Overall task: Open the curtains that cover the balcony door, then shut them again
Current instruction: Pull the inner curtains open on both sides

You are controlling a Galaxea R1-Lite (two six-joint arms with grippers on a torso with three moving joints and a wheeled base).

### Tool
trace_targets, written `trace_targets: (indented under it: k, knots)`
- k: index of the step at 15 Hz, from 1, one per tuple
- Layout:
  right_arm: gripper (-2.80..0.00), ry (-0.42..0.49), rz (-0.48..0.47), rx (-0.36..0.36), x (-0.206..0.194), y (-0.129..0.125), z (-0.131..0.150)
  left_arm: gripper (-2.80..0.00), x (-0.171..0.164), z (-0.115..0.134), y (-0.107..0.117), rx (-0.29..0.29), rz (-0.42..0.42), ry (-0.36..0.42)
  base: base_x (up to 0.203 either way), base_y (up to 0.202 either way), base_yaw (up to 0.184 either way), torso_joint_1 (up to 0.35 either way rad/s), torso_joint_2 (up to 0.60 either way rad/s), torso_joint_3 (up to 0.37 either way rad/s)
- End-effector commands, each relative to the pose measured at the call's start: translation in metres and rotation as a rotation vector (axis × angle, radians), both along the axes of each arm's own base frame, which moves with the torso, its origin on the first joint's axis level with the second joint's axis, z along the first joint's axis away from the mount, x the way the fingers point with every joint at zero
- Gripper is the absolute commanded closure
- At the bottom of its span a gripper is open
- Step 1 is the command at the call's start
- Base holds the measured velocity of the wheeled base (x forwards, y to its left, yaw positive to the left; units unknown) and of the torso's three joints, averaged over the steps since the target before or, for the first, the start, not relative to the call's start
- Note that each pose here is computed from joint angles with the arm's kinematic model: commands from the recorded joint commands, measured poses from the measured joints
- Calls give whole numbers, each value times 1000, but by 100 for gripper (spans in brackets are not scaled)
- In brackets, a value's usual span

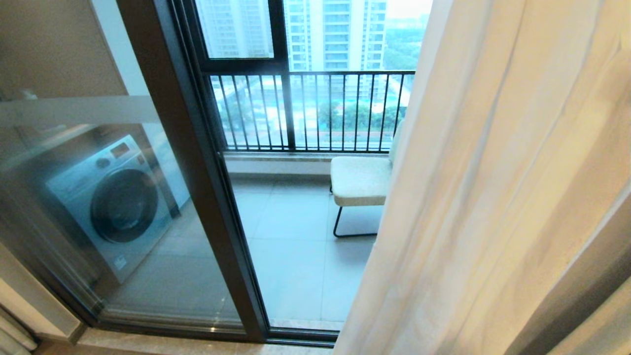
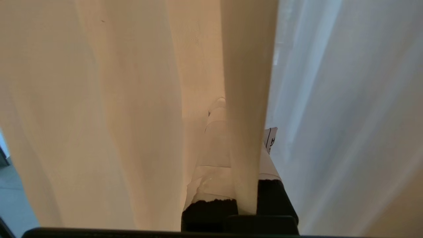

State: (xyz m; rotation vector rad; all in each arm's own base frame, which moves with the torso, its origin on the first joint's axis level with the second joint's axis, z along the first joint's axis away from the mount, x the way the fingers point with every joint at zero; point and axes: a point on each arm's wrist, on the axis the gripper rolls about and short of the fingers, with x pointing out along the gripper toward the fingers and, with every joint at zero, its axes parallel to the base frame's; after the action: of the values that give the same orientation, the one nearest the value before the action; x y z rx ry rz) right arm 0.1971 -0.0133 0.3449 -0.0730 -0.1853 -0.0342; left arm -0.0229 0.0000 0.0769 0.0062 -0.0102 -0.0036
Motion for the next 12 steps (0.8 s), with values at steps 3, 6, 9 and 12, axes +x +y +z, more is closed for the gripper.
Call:
trace_targets:
  k: [3, 6, 9, 12]
  knots:
    - [0, 2, 1, 1, 1, 0, -1, 0, 0, 0, 0, 0, 1, -1, 0, -193, -1, -1, 4, 2]
    - [0, 2, 1, 1, 1, 0, -1, 0, 0, 0, 0, 0, 1, -1, 0, -188, 1, 4, 3, 7]
    - [0, 3, 1, 1, 1, 0, -1, 0, 0, 0, 0, 0, 2, -1, 0, -192, 3, -1, 6, 2]
    - [0, 5, 1, 1, 2, 0, -2, 0, 0, 0, 0, 0, 1, -1, 0, -191, -3, 1, 2, 3]
